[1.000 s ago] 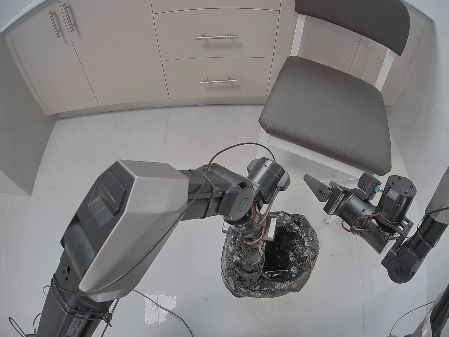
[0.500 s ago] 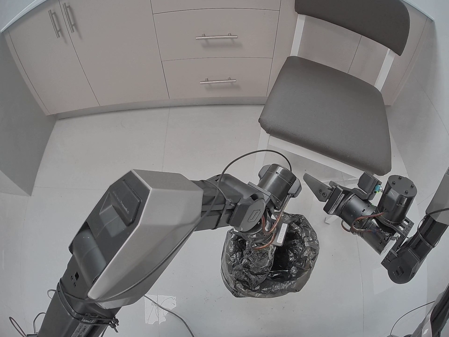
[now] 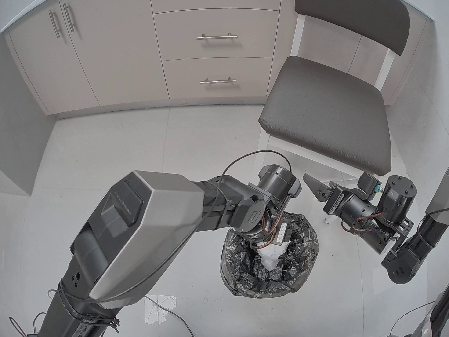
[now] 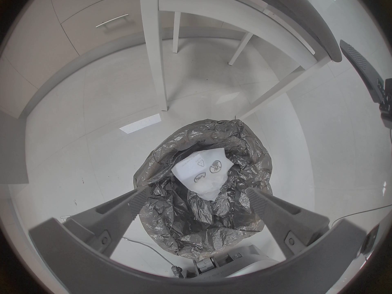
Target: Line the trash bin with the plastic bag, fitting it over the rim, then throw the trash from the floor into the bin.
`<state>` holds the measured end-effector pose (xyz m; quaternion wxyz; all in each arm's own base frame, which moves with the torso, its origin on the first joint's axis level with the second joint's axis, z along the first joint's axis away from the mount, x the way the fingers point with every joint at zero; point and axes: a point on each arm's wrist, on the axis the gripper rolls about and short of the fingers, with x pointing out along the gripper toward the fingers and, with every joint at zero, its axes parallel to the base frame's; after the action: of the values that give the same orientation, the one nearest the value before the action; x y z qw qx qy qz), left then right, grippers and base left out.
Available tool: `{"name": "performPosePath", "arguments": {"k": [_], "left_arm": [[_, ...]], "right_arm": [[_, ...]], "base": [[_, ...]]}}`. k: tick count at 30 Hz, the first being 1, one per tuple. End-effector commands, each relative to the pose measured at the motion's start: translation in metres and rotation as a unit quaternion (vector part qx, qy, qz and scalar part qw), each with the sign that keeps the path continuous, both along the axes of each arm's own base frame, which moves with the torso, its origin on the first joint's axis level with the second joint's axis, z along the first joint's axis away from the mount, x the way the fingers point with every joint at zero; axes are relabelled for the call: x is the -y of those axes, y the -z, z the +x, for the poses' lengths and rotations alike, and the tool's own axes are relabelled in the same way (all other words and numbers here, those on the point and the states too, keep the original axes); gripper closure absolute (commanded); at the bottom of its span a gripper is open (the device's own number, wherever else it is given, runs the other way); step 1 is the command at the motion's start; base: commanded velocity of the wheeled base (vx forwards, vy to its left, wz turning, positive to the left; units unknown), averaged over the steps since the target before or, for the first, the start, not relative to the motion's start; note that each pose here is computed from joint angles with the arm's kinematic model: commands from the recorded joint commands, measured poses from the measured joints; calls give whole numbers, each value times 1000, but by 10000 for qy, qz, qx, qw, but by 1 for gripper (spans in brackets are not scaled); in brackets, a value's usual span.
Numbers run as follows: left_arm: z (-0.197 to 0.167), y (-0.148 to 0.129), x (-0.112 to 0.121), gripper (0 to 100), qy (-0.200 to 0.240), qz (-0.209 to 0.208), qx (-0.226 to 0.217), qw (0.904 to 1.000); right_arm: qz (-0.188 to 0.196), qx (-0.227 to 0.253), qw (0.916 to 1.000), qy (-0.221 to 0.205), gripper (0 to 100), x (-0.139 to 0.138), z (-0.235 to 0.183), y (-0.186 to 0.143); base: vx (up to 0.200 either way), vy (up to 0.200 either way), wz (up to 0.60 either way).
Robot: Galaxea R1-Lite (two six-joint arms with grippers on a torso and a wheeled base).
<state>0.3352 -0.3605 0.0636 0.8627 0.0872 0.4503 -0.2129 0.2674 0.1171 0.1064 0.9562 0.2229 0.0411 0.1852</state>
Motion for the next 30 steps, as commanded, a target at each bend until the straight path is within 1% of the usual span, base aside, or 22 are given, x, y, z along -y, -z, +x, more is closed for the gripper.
{"name": "performPosePath", "arguments": {"k": [1,3,4,7,8,10,11,13,14,16,17,18,19,22,23,24,25,26,27,29,30], "left_arm": [[-4,-7,1,0,-26,22,61,10000],[-6,-14,0,0,-21,-1,84,10000],[-11,-23,-3,0,-49,40,8,10000],[-20,-30,-8,0,-230,171,-259,9993],[-26,-31,-13,0,-377,324,-495,9975],[-35,-36,-24,0,-526,681,-896,9923],[-35,-36,-24,0,-526,681,-896,9923],[-51,-52,-43,0,-763,1136,-1417,9804],[-58,-62,-52,0,-914,1255,-1612,9746],[-66,-78,-64,0,-1083,1298,-1864,9678],[-66,-78,-64,0,-1083,1298,-1864,9678],[-71,-93,-80,0,-1270,1322,-2185,9585],[-75,-102,-91,0,-1371,1363,-2399,9513],[-83,-117,-108,0,-1488,1475,-2792,9371],[-89,-126,-123,0,-1568,1606,-3114,9234],[-91,-131,-129,0,-1603,1662,-3255,9169],[-92,-138,-136,0,-1691,1551,-3286,9162],[-92,-145,-142,0,-1784,1433,-3255,9174],[-93,-157,-153,0,-1972,1230,-3162,9198],[-97,-181,-176,0,-2147,833,-2951,9273],[-97,-181,-176,0,-2147,833,-2951,9273]], "right_arm": [[26,58,10000,-17,0,-1,-1,-1],[20,44,10000,-32,0,-2,-1,0],[5,9,10000,-47,0,-2,-1,2],[-66,-110,9998,-155,0,-6,-4,9],[-185,-209,9991,-325,0,-9,-6,15],[-330,-367,9972,-567,0,-11,-8,25],[-330,-367,9972,-567,0,-11,-8,25],[-398,-501,9953,-722,0,-16,-10,33],[-412,-544,9946,-784,0,-19,-12,35],[-441,-580,9936,-861,0,-22,-16,37],[-441,-580,9936,-861,0,-22,-16,37],[-460,-579,9933,-892,0,-23,-17,37],[-467,-575,9932,-901,0,-23,-18,36],[-468,-540,9934,-901,0,-22,-20,34],[-436,-454,9942,-877,0,-20,-21,28],[-420,-419,9944,-869,0,-19,-21,26],[-402,-385,9946,-876,0,-18,-21,24],[-388,-357,9947,-883,0,-17,-22,22],[-389,-323,9948,-883,0,-16,-22,20],[-413,-225,9951,-868,0,-14,-23,16],[-413,-225,9951,-868,0,-14,-23,16]], "base": [[0,0,0],[0,0,0],[0,0,0],[0,0,0],[0,0,0],[0,0,0],[0,0,0],[0,0,0],[0,0,0],[0,0,0],[0,0,0],[0,0,0],[0,0,0],[0,0,0],[0,0,0],[0,0,0],[0,0,0],[0,0,0],[0,0,0],[0,0,0],[0,0,0]]}}
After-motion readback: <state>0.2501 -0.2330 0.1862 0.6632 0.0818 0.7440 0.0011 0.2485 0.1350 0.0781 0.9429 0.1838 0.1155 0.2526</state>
